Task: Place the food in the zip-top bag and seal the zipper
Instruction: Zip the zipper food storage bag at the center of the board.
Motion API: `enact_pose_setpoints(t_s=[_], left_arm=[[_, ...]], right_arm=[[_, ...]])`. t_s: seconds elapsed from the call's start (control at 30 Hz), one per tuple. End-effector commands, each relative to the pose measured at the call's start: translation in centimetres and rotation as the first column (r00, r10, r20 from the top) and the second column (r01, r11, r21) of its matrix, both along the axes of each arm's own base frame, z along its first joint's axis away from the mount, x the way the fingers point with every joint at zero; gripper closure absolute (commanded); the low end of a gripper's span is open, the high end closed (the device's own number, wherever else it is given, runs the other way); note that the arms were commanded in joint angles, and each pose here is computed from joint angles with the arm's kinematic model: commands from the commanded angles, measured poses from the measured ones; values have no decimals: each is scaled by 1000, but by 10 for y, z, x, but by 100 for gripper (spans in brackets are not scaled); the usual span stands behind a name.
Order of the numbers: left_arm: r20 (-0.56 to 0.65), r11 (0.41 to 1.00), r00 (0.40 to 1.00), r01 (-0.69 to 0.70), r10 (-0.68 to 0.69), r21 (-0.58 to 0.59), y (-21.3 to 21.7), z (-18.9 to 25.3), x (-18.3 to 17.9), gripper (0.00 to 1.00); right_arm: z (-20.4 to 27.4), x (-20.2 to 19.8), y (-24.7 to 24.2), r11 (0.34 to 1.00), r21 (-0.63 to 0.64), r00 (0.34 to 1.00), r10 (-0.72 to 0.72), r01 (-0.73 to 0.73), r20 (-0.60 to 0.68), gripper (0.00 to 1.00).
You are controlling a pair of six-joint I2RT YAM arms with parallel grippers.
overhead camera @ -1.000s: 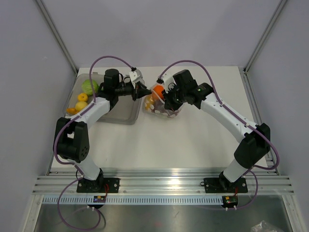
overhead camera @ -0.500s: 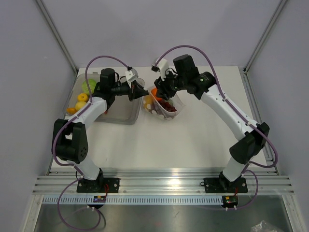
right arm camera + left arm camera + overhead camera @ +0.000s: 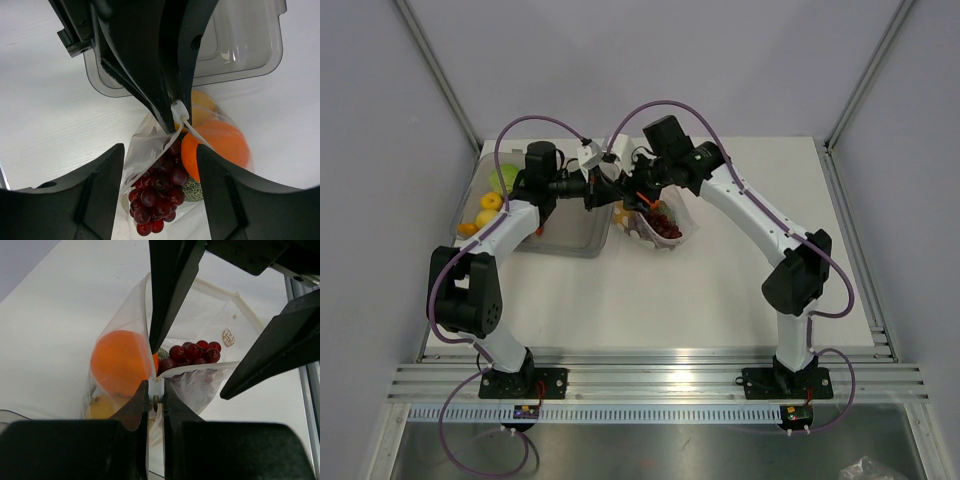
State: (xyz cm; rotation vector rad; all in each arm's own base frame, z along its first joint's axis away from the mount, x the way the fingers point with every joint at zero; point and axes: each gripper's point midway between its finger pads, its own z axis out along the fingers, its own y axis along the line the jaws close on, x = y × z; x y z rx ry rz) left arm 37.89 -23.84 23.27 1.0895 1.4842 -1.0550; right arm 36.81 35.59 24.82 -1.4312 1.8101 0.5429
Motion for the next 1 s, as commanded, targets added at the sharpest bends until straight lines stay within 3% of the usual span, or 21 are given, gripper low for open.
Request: enact_pose_setpoints(t_s=[0.0,0.1,0.2,0.23,0.3,0.4,0.5,0.53,0.63,0.67,0.7,0.77,0.83,0.9,0.97], left_arm=[[120,998,992,46,-41,-36,-2,42,-3,100],[123,998,992,47,-42,-35,-1,43,-3,100],[127,998,991,51,-47,-31,0,43,-4,100],[128,998,991,50,-45,-32,0,44,-5,100],[131,998,990,47,-42,-31,3,44,-5,100],[133,998,990,47,-42,-32,4,46,-5,100],[138,998,989,51,-46,-34,5,48,-6,98],[135,998,990,51,-46,-34,5,49,-4,85],[91,998,995,53,-50,-29,6,42,-1,59],[77,998,996,54,-52,-27,7,39,-1,58],[75,998,995,63,-61,-30,7,38,-2,58],[75,997,995,71,-68,-35,9,36,-3,77],[71,997,995,73,-70,-41,8,35,-4,85],[68,997,996,69,-66,-43,8,34,-2,75],[54,997,997,64,-61,-42,10,31,-1,52]], right_arm=[[19,11,6,1000,0,995,15,-15,94,33],[14,15,9,1000,-7,996,10,-9,92,37],[10,21,8,1000,-23,995,-9,11,101,49],[8,23,7,999,-28,994,-14,18,104,56],[7,24,7,999,-23,994,-24,27,105,85],[7,22,5,999,-22,994,-34,36,101,100],[9,21,3,999,-9,993,-50,51,105,100],[11,21,3,999,1,992,-51,52,111,100],[19,18,4,998,40,990,-57,52,126,100],[20,18,4,997,50,990,-61,55,130,100],[21,17,4,997,60,989,-64,57,133,100],[24,16,4,996,75,988,-67,57,142,100],[25,16,4,995,78,988,-67,57,138,100],[25,16,4,995,82,989,-73,62,131,100],[27,17,4,994,91,989,-74,62,128,100]])
